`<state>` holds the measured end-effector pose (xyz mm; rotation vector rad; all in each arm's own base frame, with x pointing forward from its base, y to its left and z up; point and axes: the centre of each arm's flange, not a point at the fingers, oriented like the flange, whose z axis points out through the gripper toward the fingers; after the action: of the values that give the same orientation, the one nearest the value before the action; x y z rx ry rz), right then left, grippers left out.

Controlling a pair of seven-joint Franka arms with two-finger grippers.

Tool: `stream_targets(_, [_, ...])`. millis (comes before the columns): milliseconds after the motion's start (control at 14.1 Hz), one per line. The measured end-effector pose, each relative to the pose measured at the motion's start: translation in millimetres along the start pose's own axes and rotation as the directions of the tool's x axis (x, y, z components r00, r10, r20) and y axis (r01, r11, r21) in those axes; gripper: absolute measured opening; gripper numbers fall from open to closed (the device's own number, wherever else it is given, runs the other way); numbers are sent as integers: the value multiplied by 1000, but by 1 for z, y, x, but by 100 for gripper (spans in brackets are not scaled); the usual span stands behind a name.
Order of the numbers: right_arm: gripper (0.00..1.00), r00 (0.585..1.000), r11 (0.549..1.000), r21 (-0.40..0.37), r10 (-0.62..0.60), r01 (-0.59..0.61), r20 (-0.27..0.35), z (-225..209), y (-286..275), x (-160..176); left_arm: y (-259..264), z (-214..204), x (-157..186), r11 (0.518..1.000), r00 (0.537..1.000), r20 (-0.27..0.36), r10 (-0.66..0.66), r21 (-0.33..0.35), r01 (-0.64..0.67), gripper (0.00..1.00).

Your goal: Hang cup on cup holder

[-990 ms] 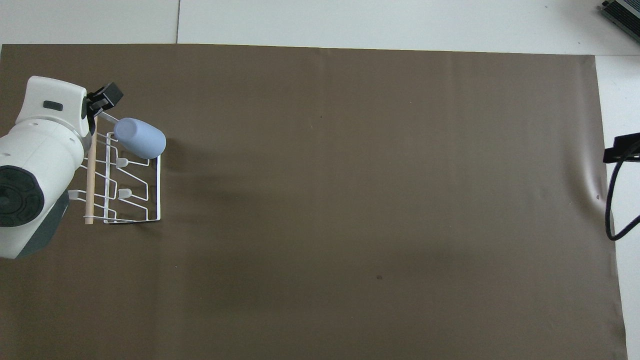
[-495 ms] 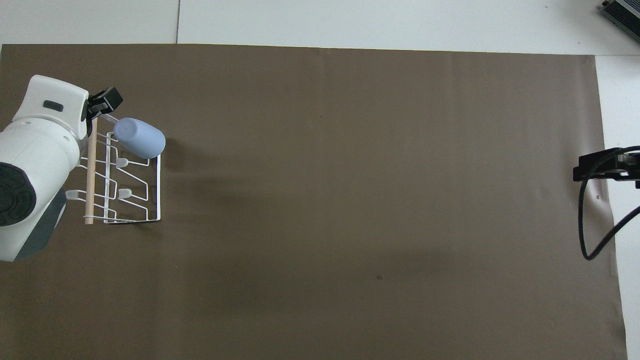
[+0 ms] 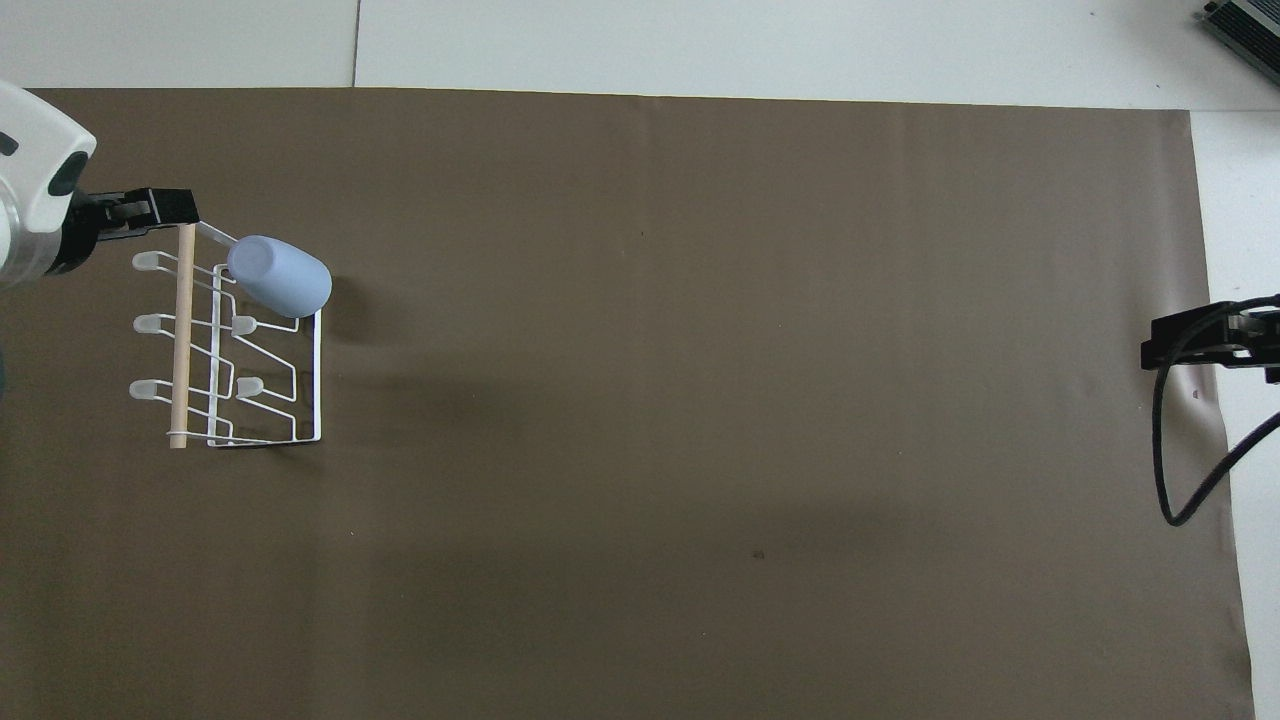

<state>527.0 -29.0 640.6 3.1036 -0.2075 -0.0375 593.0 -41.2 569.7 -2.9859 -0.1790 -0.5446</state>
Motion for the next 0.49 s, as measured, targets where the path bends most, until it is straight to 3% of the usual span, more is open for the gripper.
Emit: stream_targets(495, [100, 1000, 1000, -1, -11, 11, 1, 0, -6, 0, 3, -26, -16, 996, 968, 240, 78, 31, -88, 100])
